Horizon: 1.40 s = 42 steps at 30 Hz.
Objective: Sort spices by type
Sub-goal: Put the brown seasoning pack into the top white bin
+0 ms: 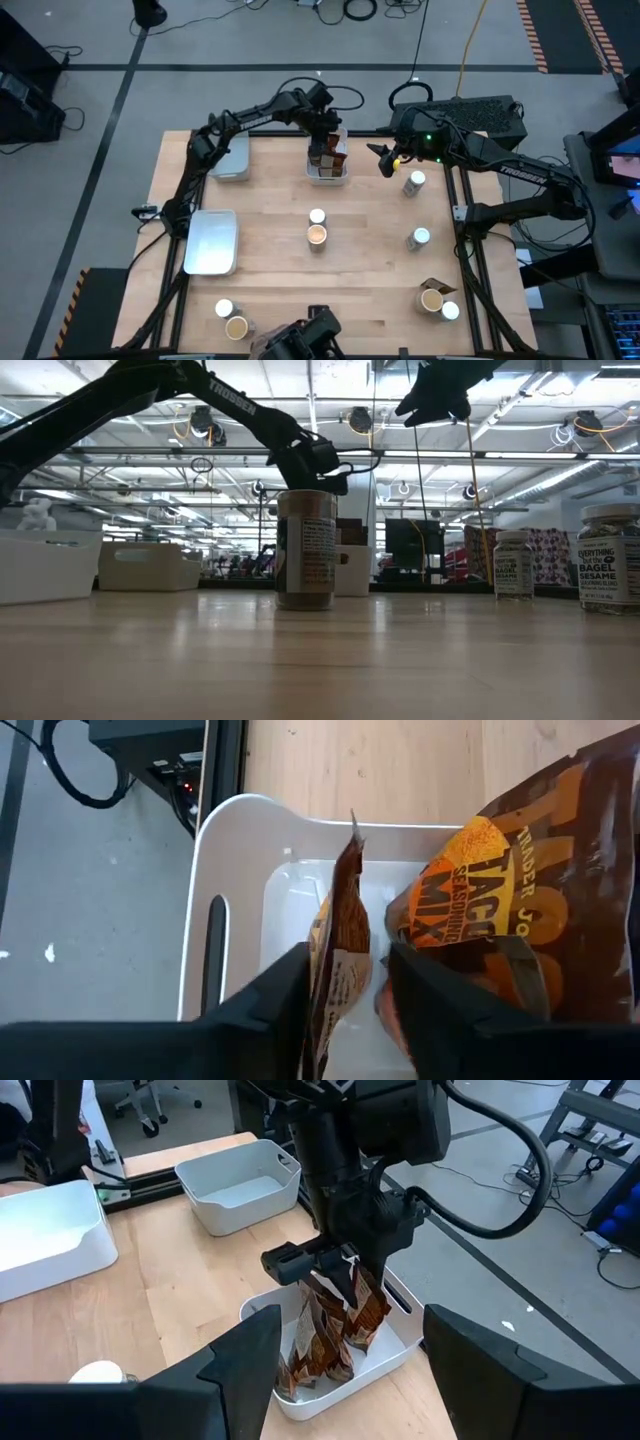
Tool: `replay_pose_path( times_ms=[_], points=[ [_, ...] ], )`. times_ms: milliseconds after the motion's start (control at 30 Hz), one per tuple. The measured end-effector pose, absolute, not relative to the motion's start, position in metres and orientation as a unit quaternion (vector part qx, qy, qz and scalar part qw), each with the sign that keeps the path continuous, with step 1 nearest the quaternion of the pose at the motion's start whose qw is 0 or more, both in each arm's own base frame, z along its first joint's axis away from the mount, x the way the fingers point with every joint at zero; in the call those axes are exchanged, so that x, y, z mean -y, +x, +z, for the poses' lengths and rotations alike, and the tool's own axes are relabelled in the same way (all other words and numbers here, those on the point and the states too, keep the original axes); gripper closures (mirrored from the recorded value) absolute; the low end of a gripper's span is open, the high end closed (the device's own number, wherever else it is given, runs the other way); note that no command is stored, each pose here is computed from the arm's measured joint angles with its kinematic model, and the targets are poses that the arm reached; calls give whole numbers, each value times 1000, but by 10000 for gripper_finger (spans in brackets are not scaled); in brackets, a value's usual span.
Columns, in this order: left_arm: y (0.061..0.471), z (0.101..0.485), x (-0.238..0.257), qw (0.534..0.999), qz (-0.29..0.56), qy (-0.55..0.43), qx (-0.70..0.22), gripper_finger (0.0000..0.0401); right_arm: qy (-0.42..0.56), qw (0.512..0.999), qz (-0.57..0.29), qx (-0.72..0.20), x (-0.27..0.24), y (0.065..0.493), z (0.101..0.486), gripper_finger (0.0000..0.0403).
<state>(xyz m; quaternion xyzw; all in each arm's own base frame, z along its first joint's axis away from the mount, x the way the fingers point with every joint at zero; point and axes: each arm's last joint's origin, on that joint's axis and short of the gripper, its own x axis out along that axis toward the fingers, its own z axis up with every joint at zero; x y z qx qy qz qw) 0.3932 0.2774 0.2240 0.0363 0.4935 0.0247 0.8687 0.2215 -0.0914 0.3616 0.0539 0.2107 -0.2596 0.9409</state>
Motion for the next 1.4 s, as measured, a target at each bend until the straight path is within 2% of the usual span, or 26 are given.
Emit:
replay_pose_path(
  times_ms=[200,433,733,1200,1400],
  points=[
    [392,223,-276,864,23,31,-501,386,54,941,-260,-211,91,221,362,177],
    [388,222,-274,854,16,19,-520,396,54,941,-260,-211,91,222,362,177],
    [386,221,-272,848,11,11,-530,391,54,941,-260,-211,91,222,362,177],
    [386,222,-271,848,13,12,-530,307,52,941,-259,-212,91,221,362,177],
    [386,230,-271,851,16,16,-524,292,50,941,-259,-212,91,222,361,177]
  ],
)
